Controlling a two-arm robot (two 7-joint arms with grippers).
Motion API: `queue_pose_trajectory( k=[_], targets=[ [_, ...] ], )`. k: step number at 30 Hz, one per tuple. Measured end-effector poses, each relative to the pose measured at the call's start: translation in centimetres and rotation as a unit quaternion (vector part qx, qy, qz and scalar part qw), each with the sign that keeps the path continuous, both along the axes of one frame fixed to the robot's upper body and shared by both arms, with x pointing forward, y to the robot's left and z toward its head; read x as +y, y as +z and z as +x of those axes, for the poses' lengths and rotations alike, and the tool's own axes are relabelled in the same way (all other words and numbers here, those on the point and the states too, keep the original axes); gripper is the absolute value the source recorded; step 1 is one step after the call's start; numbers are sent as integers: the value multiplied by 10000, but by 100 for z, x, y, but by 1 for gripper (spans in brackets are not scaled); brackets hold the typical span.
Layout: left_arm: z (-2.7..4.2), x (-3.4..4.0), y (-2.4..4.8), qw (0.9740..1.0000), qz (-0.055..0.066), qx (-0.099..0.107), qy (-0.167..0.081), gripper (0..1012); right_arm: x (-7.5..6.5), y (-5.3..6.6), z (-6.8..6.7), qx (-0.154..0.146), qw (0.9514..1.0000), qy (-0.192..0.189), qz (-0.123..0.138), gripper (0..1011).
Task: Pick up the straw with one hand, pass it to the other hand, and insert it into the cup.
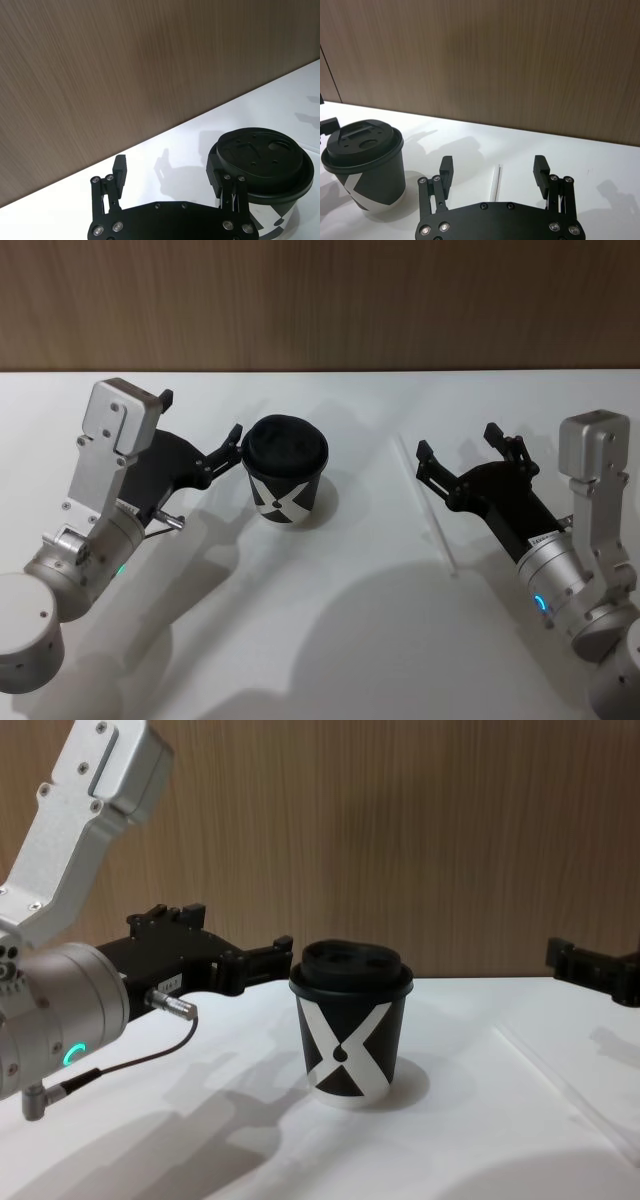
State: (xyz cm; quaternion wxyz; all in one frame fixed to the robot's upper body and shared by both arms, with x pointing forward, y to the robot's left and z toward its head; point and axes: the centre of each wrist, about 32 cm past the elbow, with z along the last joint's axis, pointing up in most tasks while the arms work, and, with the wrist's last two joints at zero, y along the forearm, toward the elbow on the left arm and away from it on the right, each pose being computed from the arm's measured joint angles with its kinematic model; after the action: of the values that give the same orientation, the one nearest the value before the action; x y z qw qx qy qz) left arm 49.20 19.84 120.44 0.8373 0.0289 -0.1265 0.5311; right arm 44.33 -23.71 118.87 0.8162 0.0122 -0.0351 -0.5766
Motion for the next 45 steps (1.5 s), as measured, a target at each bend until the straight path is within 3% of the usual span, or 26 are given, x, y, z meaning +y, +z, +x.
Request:
queue_pose_trajectory(
  k=[45],
  targets=[
    [0,0,0,10000,0,0,-1,1003,0,0,0,0,10000,0,0,1001]
  ],
)
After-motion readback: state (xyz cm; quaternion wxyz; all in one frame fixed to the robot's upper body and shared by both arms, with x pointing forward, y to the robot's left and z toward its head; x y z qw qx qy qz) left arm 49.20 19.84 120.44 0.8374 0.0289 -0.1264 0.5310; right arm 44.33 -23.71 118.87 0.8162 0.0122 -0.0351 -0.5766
